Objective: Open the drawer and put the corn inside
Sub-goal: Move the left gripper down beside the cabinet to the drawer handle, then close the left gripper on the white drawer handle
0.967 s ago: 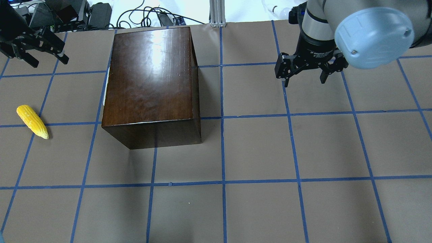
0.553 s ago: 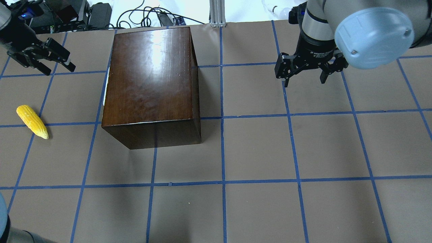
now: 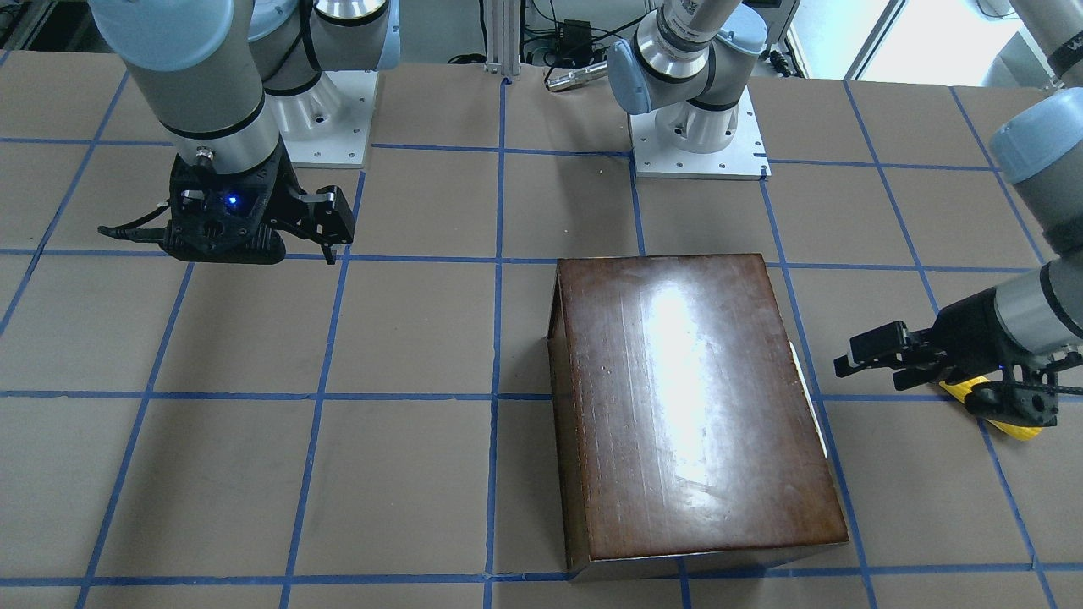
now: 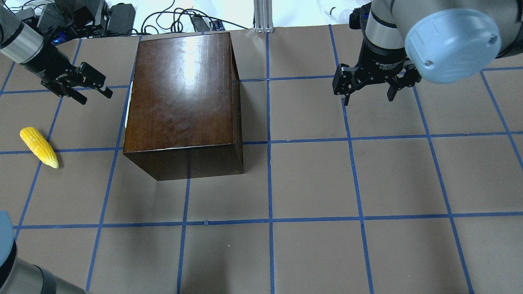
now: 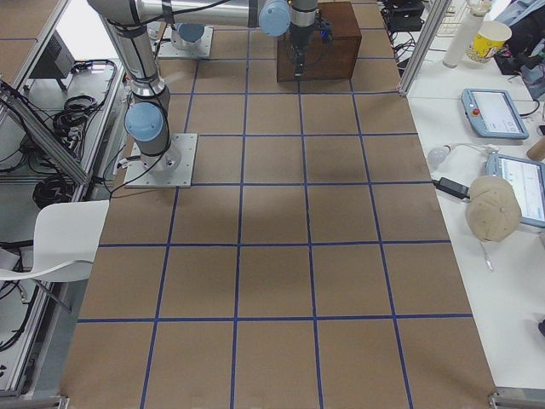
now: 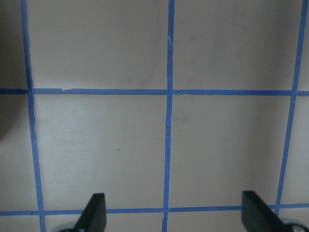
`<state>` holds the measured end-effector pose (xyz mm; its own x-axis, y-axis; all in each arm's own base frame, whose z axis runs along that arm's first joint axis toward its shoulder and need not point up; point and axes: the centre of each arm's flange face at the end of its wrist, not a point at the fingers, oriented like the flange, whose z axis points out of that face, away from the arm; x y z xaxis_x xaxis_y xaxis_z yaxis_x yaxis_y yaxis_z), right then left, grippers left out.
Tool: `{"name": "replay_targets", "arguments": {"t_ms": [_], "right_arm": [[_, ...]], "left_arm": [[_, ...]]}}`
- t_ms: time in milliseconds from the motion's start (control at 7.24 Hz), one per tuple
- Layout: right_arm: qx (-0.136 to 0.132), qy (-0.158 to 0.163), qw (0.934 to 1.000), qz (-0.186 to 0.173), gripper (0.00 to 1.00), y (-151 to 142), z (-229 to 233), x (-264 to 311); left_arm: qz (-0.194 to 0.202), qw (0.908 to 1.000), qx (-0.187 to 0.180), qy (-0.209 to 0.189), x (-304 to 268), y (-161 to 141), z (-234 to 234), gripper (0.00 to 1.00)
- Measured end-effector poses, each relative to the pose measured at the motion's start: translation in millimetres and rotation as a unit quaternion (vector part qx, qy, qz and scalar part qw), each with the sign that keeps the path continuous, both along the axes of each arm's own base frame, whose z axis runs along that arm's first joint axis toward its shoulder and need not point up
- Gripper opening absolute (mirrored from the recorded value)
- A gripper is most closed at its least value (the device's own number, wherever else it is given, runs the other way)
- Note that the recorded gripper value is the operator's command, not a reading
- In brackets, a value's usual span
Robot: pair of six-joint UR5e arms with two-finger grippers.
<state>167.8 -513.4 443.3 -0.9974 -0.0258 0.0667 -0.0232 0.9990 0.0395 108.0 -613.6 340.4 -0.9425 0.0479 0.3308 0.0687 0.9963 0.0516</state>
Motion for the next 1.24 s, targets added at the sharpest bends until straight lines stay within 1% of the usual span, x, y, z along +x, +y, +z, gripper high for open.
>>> {"name": "replay_targets", "arguments": {"t_ms": [276, 691, 1243], "right_arm": [[0.0, 0.0, 1.0, 0.0, 1.0, -0.1, -0.1, 0.1], [0.0, 0.0, 1.0, 0.0, 1.0, 0.1, 0.0, 0.0], [0.0, 0.0, 1.0, 0.0, 1.0, 0.0, -0.2, 0.0]], "left_arm": [[0.005, 0.9998, -0.004, 0.02, -5.9, 3.0, -18.6, 1.0], [0.005, 0.9996, 0.0, 0.028, -8.0, 5.2, -35.0, 1.0], [0.007, 0.9991, 0.004, 0.041, -12.0, -0.2, -49.0, 1.0]]}}
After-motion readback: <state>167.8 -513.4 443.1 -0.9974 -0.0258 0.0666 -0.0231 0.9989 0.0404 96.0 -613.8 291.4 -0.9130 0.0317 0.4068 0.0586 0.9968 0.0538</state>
